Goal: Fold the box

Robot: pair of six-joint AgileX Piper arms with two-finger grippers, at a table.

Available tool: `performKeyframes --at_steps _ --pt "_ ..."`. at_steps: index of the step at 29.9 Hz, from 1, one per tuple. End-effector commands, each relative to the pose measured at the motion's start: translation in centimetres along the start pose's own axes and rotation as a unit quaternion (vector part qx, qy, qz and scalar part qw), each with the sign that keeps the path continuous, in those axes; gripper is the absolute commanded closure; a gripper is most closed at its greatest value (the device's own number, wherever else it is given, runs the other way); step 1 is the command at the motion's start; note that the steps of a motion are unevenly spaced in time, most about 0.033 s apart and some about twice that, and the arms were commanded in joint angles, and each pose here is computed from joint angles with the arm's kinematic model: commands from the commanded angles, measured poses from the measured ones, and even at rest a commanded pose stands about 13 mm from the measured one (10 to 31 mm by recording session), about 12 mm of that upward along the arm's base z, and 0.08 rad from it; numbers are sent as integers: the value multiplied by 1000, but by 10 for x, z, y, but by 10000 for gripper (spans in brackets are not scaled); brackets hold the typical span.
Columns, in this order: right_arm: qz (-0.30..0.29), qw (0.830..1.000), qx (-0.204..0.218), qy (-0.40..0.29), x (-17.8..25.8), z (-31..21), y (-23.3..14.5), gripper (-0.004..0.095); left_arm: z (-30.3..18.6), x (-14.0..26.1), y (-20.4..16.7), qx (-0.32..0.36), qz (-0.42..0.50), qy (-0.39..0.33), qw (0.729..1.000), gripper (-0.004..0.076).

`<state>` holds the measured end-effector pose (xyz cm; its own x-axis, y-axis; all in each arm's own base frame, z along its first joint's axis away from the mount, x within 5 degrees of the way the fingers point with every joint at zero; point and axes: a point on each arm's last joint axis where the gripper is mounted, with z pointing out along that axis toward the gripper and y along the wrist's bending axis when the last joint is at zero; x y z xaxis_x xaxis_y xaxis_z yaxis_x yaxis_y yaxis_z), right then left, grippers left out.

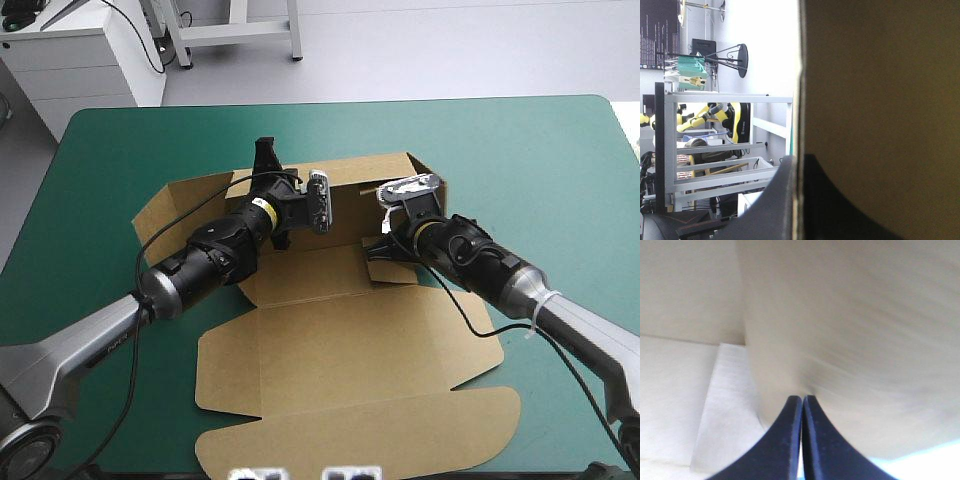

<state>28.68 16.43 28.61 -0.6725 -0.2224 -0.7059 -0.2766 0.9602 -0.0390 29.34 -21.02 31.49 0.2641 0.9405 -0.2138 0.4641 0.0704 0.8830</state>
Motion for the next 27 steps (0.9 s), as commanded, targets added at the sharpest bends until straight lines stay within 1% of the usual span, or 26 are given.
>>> performKeyframes --at_steps 1,4,8,11,14,16,18,22,27 --pt "-14 997 37 -71 -21 -30 -14 909 -16 -8 18 -33 -11 -34 999 732" --pt "-11 994 74 -77 -23 -37 -30 909 -16 -8 18 -33 -11 -34 999 732" --pt "12 990 115 -76 -25 -44 -61 928 -16 -8 18 -32 -11 -32 999 732" --pt "15 987 138 -77 -26 -54 -85 928 -16 -8 18 -32 -11 -34 999 732" --pt "16 985 148 -83 -27 -69 -103 928 -16 -10 19 -33 -11 -42 999 732" --pt "24 985 145 -95 -28 -83 -111 928 -16 -12 19 -35 -11 -51 998 732" --pt "35 985 132 -110 -31 -98 -115 928 -16 -13 19 -35 -11 -59 998 732" --pt "32 986 91 -138 -43 -127 -111 928 -17 -16 19 -39 -3 -75 996 732" --pt "30 988 40 -145 -60 -151 -103 928 -17 -16 20 -41 2 -75 996 732"
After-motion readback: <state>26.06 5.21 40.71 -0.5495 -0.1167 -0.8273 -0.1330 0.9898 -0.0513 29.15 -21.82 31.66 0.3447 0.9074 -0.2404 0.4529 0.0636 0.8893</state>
